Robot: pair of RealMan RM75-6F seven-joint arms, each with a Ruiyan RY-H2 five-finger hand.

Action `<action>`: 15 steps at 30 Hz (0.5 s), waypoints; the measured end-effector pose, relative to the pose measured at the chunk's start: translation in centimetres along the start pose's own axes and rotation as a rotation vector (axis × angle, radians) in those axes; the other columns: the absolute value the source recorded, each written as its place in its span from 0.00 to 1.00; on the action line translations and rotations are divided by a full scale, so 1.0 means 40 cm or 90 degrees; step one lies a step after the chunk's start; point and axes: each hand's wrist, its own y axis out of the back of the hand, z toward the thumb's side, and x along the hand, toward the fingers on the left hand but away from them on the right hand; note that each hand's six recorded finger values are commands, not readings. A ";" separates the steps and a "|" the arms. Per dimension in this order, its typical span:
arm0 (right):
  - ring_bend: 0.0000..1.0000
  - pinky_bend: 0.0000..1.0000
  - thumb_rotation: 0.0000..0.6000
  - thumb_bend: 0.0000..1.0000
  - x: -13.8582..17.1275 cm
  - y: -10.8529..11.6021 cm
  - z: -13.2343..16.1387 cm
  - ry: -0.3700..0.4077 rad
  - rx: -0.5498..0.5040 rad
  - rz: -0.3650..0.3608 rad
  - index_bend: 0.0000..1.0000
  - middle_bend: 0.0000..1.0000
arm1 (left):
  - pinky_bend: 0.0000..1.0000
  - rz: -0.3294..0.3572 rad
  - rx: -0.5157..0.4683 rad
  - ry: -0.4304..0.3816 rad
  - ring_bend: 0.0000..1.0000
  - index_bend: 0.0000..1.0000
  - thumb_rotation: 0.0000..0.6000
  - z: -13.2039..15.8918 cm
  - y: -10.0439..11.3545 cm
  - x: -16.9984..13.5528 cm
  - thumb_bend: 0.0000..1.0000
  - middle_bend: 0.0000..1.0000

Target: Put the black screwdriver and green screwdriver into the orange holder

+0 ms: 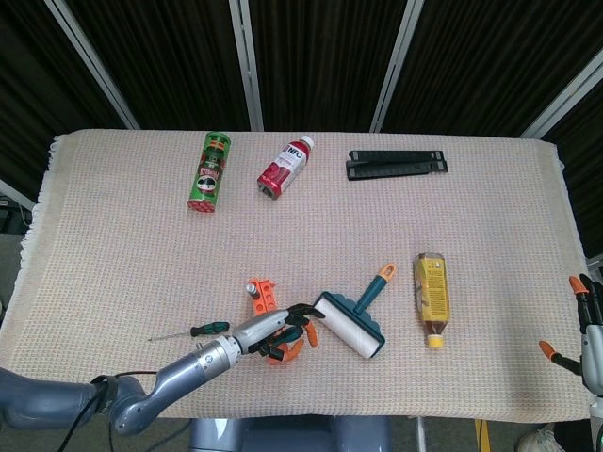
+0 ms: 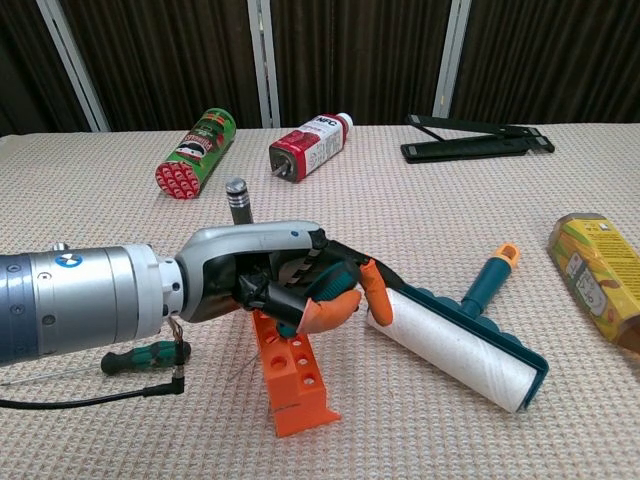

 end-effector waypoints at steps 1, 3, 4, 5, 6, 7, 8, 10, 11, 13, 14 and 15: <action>0.00 0.00 1.00 0.00 0.000 0.000 -0.001 0.000 0.000 0.000 0.03 0.03 | 0.15 0.005 -0.004 -0.002 0.05 0.59 0.89 0.003 0.003 0.002 0.87 0.21; 0.00 0.00 1.00 0.00 0.000 0.000 -0.002 0.000 -0.001 -0.001 0.03 0.03 | 0.15 0.014 -0.012 -0.006 0.06 0.62 0.88 0.008 0.008 0.006 0.88 0.23; 0.00 0.00 1.00 0.00 -0.001 0.000 -0.002 -0.001 -0.001 -0.001 0.03 0.03 | 0.15 0.019 -0.016 -0.009 0.07 0.63 0.88 0.011 0.011 0.007 0.89 0.24; 0.00 0.00 1.00 0.00 -0.001 0.000 -0.003 -0.001 -0.002 -0.001 0.03 0.03 | 0.15 0.023 -0.020 -0.012 0.08 0.64 0.88 0.014 0.013 0.008 0.90 0.25; 0.00 0.00 1.00 0.00 -0.001 0.000 -0.003 -0.001 -0.002 -0.002 0.03 0.03 | 0.15 0.027 -0.024 -0.015 0.08 0.65 0.88 0.016 0.015 0.008 0.90 0.25; 0.00 0.00 1.00 0.00 -0.002 0.000 -0.003 0.000 -0.003 -0.002 0.03 0.03 | 0.15 0.032 -0.031 -0.019 0.09 0.66 0.88 0.020 0.018 0.009 0.90 0.26; 0.00 0.00 1.00 0.00 -0.002 0.000 -0.002 0.000 -0.003 -0.003 0.03 0.03 | 0.15 0.035 -0.036 -0.022 0.09 0.66 0.89 0.023 0.020 0.008 0.90 0.26; 0.00 0.00 1.00 0.00 -0.003 0.001 -0.002 0.001 -0.003 -0.004 0.03 0.03 | 0.15 0.042 -0.049 -0.029 0.10 0.67 0.88 0.030 0.024 0.008 0.90 0.27; 0.00 0.00 1.00 0.00 -0.003 0.001 -0.002 0.001 -0.003 -0.004 0.03 0.03 | 0.15 0.043 -0.055 -0.032 0.10 0.67 0.89 0.032 0.025 0.007 0.91 0.27; 0.00 0.00 1.00 0.00 -0.003 0.001 -0.003 0.001 -0.004 -0.004 0.03 0.03 | 0.15 0.045 -0.069 -0.040 0.10 0.66 0.88 0.038 0.027 0.004 0.91 0.27; 0.00 0.00 1.00 0.00 -0.003 0.001 -0.002 0.001 -0.004 -0.004 0.03 0.03 | 0.15 0.045 -0.075 -0.044 0.10 0.66 0.88 0.041 0.028 0.002 0.91 0.27; 0.00 0.00 1.00 0.00 -0.003 0.001 -0.002 0.001 -0.004 -0.005 0.03 0.03 | 0.15 0.044 -0.080 -0.047 0.10 0.66 0.88 0.044 0.028 0.000 0.91 0.27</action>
